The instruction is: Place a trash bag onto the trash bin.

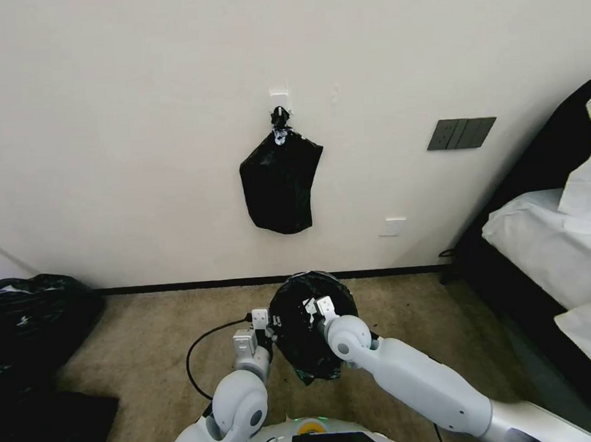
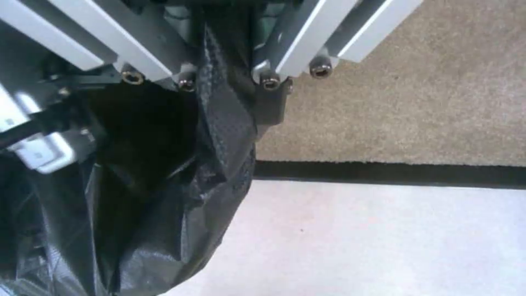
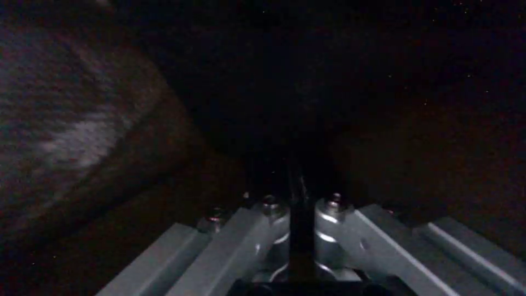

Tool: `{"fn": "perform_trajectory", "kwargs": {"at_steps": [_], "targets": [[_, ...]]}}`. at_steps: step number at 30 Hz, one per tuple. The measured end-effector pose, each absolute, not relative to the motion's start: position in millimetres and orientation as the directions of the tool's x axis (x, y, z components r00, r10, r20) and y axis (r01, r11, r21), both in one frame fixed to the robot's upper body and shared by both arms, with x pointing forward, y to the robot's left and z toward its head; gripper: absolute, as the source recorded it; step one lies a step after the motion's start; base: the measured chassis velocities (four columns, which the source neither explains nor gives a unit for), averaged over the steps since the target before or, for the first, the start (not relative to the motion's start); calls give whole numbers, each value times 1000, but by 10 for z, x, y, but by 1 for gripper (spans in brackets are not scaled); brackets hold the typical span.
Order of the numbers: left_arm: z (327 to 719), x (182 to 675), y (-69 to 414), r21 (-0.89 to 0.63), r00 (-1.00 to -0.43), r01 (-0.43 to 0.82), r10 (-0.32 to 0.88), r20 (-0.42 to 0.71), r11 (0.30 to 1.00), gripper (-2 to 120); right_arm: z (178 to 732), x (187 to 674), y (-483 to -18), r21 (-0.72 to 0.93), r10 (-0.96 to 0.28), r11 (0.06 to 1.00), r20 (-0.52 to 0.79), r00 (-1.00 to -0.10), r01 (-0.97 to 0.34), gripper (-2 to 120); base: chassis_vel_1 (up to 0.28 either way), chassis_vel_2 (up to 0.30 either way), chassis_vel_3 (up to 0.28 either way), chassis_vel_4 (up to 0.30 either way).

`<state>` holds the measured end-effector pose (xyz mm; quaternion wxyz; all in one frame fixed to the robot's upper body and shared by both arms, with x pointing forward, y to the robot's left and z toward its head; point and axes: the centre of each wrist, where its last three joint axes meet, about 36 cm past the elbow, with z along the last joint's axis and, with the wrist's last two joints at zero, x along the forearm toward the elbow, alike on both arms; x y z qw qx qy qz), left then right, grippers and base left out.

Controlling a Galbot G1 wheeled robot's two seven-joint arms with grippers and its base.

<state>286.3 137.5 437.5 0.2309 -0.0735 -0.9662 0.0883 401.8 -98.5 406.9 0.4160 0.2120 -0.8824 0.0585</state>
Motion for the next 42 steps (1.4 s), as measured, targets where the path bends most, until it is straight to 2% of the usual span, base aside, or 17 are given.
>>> {"fn": "perform_trajectory", "kwargs": {"at_steps": [25,42], "targets": [[4441,2738,1380,-228,-882,147,232,411,962,2,3767,4075,-774,72,-314,901,789,-528,-428,0,0,0,0,0],[4398,2781,1406,-224,-881,153,235,411,963,2,3771,4098,-780,87,-330,898,783,-528,-432,2,0,0,0,0]]}}
